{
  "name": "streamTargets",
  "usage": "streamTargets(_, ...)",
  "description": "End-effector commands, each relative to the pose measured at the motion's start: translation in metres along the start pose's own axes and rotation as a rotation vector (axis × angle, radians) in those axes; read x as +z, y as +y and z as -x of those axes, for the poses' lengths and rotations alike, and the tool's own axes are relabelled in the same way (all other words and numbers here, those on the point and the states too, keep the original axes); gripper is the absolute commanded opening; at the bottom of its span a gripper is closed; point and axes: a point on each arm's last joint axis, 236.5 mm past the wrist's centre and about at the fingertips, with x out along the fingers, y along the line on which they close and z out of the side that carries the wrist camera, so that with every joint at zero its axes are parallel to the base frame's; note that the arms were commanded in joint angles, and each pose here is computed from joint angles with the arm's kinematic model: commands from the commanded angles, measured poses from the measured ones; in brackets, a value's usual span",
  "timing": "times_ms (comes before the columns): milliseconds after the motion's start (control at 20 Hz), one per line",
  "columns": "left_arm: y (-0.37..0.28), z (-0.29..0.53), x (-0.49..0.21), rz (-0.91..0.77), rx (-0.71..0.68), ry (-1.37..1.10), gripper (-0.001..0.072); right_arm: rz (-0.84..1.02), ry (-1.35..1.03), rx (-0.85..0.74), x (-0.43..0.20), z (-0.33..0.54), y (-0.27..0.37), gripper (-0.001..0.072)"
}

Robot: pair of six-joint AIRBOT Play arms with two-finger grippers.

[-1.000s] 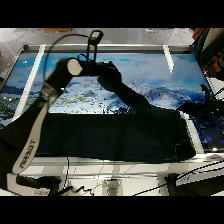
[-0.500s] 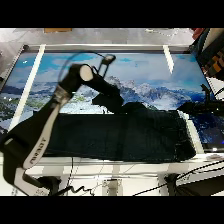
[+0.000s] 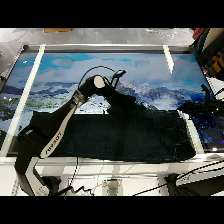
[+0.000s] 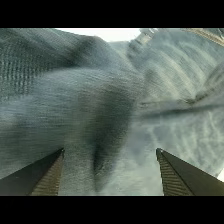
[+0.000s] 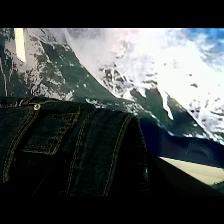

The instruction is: Fold the clothes and pants, and hang the long-sleeved shirts on hangers.

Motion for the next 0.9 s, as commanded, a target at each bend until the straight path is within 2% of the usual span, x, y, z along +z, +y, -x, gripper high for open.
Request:
streamTargets(0, 0.025, 0.038, 0.023, -0.022, 0.021, -0.083, 0.065, -0.004, 0.0, 0.001, 0.0, 0.0, 0.0, 0.0555)
streamTargets(200, 0.072, 0.07, 0.036, 0.046, 0.071, -0.144, 0.065, -0.003, -0.008, -0.007, 0.002, 0.0, -0.001, 0.0555)
streamTargets(550, 0.109, 0.02, 0.012, 0.083, 0.071, -0.065, 0.0649, -0.003, -0.014, -0.013, 0.003, 0.0, -0.003, 0.0555)
streamTargets(850, 0.085, -0.006, 0.018, 0.113, -0.125, -0.106, 0.0645, -0.003, -0.019, -0.018, 0.005, 0.0, -0.004, 0.0555)
